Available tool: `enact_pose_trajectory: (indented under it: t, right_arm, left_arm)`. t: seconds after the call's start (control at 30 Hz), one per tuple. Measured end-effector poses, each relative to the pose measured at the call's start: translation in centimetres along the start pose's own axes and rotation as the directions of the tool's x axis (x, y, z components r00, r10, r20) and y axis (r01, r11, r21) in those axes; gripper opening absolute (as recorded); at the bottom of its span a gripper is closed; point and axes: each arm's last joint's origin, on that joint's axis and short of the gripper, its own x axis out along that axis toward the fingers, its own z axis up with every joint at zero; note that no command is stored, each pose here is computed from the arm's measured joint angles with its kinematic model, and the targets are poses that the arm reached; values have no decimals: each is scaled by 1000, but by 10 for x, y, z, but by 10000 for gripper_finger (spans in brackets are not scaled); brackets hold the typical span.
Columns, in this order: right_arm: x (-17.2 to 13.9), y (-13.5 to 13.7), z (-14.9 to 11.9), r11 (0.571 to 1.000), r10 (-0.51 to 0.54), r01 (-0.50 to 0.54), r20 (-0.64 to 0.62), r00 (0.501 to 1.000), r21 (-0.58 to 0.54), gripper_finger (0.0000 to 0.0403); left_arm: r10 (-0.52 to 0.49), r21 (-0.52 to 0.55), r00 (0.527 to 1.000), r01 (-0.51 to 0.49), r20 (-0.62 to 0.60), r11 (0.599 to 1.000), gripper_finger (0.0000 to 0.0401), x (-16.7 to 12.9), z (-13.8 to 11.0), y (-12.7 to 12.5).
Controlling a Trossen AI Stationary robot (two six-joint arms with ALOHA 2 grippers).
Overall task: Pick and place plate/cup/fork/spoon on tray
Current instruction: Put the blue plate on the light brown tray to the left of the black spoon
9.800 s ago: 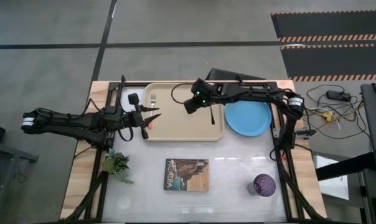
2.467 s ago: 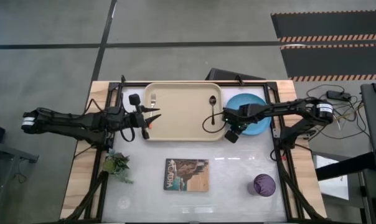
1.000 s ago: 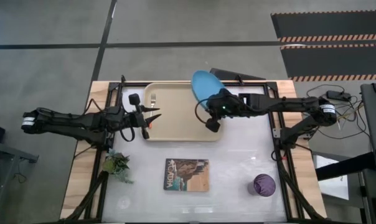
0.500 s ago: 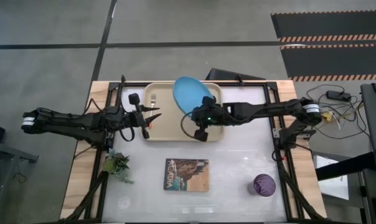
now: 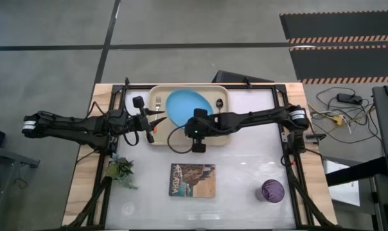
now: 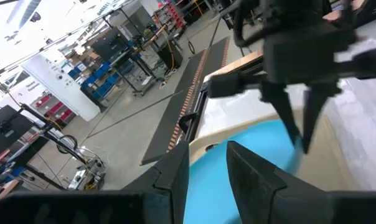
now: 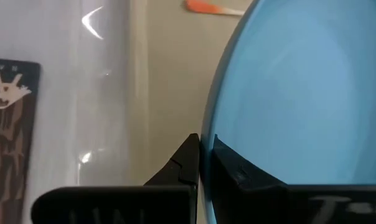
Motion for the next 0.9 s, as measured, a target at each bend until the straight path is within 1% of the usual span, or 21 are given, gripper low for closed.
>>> enact_pose_trajectory:
  t: [0.17,0.47,0.77,0.9]
  right_arm:
    - [14,5,-3,1000,6,-6,-37,999,-15,8]
    - [30,12,-9,1000,22,-24,-79,997,-20,8]
    - [72,24,-24,997,21,-33,-156,987,-69,9]
    - [82,27,-27,998,16,-26,-151,988,-65,11]
  left_arm:
    - [-1,0,1000,1,-1,1000,90,0,0,0]
    - [0,0,1000,0,-1,1000,90,0,0,0]
    - [0,0,1000,0,-1,1000,90,0,0,0]
    - [0,0,1000,0,-1,1000,90,0,0,0]
